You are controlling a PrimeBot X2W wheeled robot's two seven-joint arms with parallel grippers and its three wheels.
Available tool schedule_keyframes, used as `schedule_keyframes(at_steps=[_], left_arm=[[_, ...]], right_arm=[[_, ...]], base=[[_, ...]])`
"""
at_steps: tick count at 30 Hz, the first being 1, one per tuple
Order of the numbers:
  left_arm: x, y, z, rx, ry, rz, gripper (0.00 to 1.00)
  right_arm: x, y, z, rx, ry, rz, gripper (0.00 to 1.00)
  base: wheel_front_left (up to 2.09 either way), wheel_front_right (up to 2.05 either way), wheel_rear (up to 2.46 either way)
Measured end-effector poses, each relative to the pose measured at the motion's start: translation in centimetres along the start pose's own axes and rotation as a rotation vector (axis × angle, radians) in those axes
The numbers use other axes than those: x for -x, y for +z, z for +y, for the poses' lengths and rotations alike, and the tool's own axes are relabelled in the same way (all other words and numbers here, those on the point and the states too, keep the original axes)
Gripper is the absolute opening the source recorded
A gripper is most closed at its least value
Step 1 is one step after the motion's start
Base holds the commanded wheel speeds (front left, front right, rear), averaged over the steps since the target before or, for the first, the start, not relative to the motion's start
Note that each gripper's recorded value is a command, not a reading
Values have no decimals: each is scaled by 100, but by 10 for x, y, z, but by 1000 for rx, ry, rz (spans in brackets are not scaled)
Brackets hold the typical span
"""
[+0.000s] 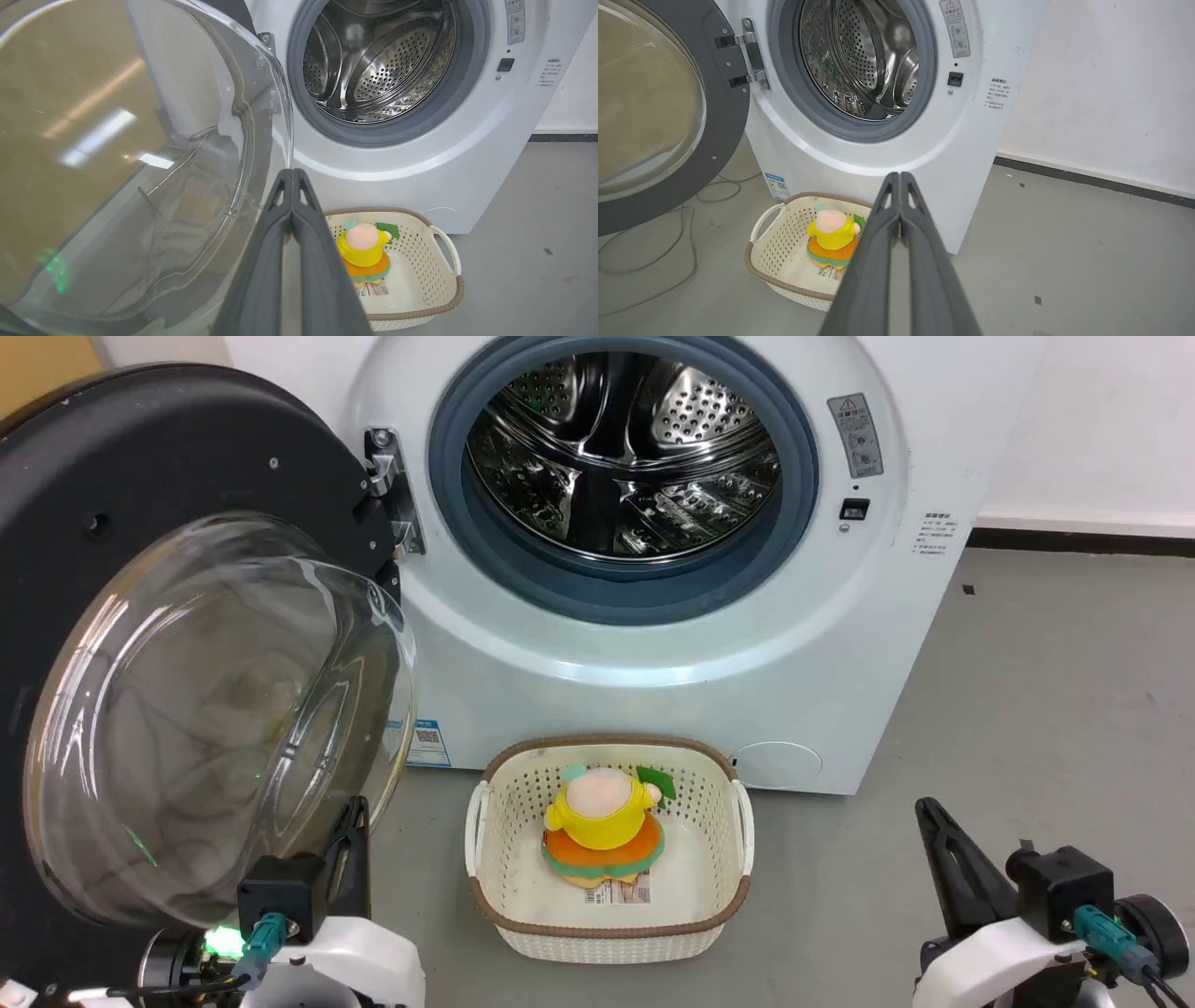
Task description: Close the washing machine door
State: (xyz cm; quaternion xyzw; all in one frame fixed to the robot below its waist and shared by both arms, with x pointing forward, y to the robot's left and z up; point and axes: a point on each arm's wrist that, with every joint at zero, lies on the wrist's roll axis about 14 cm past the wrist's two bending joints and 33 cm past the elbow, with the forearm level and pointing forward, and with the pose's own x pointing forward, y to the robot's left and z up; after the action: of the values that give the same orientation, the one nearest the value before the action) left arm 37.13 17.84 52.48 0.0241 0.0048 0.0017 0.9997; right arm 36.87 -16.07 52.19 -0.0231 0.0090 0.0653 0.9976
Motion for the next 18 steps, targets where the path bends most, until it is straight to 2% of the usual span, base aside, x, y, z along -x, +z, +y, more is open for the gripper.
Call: schedule_keyframes(at_steps=[10,11,18], left_arm=[[0,0,0,0,1,0,0],[0,0,0,0,1,0,100],[0,-1,-1,0,-1,2,100]], right_arm=[[0,0,0,0,0,0,0],[0,0,0,0,0,0,100],[0,0,0,-2,1,0,100]], base=[[0,0,0],[0,0,0],[0,0,0]])
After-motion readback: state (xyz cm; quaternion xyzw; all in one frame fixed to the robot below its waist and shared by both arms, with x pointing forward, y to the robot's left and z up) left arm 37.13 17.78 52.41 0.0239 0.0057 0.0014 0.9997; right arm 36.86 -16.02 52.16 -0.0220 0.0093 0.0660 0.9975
